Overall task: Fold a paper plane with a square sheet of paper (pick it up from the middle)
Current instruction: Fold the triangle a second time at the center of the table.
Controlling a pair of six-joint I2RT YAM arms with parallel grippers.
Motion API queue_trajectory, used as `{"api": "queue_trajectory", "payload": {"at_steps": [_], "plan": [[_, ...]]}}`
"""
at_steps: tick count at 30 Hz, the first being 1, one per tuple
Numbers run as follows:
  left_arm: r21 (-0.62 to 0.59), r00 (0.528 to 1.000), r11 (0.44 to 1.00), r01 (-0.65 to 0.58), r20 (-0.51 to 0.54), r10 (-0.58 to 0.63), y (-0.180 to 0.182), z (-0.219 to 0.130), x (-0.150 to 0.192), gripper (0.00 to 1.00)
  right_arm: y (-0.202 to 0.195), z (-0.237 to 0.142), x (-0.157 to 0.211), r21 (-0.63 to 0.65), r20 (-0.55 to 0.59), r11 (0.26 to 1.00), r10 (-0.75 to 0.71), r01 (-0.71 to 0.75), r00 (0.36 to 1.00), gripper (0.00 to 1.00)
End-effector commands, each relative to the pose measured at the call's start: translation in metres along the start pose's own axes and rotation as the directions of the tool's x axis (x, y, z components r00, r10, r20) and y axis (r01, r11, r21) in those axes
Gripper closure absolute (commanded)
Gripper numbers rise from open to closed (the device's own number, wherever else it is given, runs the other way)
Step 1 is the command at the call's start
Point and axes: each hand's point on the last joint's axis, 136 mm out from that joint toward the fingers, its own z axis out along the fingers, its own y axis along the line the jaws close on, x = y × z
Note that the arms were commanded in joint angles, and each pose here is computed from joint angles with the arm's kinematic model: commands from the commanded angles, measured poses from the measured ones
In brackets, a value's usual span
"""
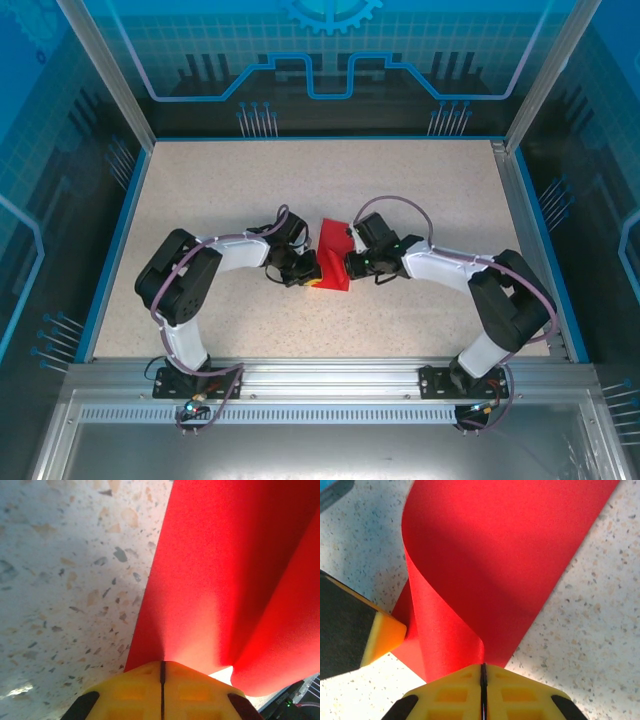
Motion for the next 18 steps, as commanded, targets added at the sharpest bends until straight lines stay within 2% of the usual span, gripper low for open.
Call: {"api": "queue_trajectory", "payload": {"at_steps": [1, 10, 18], "plan": [[-0.149, 1.000, 0.989, -0.004, -0.005, 0.003, 0.031, 0.003, 0.006, 0.92, 0.003, 0.001, -0.011, -0.027, -0.001, 1.000, 0.008, -0.009, 1.000, 0.90], [-0.222, 0.998, 0.975, -0.032, 0.043, 0.042, 0.039, -0.008, -0.003, 0.93, 0.005, 0.013, -0.017, -0.028, -0.040, 1.000, -0.006, 0.004, 0.999, 0.90], [-0.205, 0.997, 0.978, -0.046, 0.050, 0.057, 0.033, -0.008, -0.007, 0.92, 0.002, 0.025, -0.016, -0.026, -0.087, 0.999, -0.025, 0.023, 0.996, 0.90]]}}
